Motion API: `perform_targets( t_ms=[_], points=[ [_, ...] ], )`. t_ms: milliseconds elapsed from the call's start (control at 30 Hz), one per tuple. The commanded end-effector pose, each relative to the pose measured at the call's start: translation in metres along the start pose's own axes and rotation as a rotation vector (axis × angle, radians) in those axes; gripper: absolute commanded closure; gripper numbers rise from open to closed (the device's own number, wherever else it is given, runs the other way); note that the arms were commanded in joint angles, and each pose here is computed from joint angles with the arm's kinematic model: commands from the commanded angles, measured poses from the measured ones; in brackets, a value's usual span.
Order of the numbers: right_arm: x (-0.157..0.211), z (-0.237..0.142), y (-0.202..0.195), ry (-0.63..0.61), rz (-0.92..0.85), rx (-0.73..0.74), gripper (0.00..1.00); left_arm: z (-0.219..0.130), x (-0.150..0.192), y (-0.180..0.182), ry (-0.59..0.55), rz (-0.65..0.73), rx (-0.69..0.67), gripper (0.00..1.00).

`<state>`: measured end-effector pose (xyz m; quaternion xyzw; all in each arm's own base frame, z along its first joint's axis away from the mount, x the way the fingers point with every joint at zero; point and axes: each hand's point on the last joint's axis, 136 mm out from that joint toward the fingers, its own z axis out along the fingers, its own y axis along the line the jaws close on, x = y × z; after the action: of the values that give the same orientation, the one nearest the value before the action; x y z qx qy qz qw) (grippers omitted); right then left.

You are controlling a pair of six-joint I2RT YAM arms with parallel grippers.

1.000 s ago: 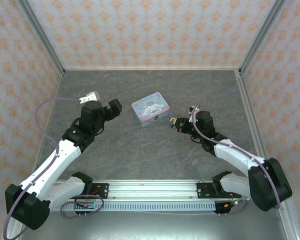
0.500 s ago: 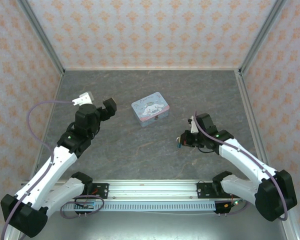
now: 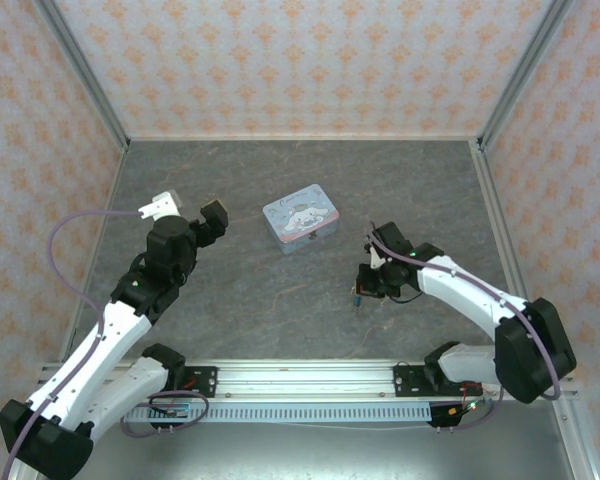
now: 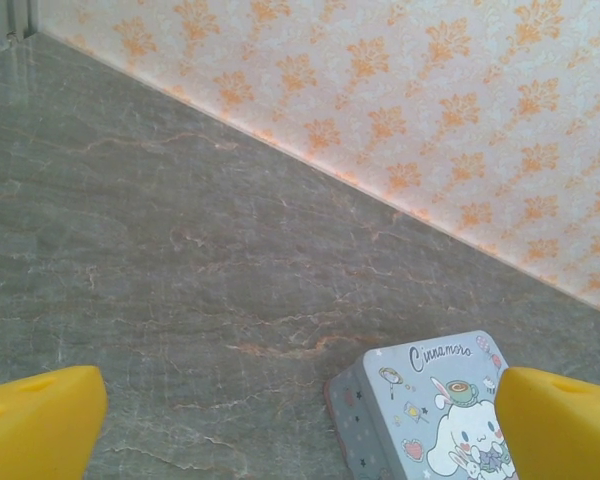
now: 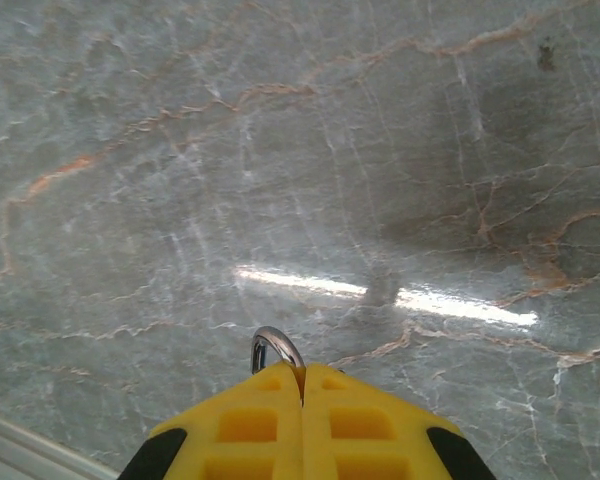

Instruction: Unlock the padlock with the key

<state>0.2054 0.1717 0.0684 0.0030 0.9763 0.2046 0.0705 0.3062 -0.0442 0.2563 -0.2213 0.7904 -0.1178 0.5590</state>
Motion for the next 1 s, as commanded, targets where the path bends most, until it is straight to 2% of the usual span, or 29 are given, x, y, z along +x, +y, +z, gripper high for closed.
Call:
perform_targets(
  t_ms=[0,467,600,700,967],
  points=[
    [-0.014,0.001,0.005,-0.031,0.001,0.014,1.0,-0.003,-0.003,0.007,-0.022,0.011,-0.035,0.0],
    [-0.019,0.032,0.006,0.004,0.011,-0.01,1.0,-0.002,-0.002,0.008,-0.016,0.01,-0.043,0.0],
    [-0.024,0.03,0.004,-0.023,0.004,0.004,0.88,-0.003,-0.004,0.008,-0.016,0.014,-0.044,0.0],
    [-0.031,0.02,0.005,-0.069,-0.011,0.014,0.83,-0.005,-0.006,0.006,-0.016,0.031,-0.041,0.0],
    [-0.059,-0.035,0.004,-0.295,-0.079,0.088,0.7,-0.015,-0.023,0.007,-0.059,0.104,-0.06,0.0]
  ],
)
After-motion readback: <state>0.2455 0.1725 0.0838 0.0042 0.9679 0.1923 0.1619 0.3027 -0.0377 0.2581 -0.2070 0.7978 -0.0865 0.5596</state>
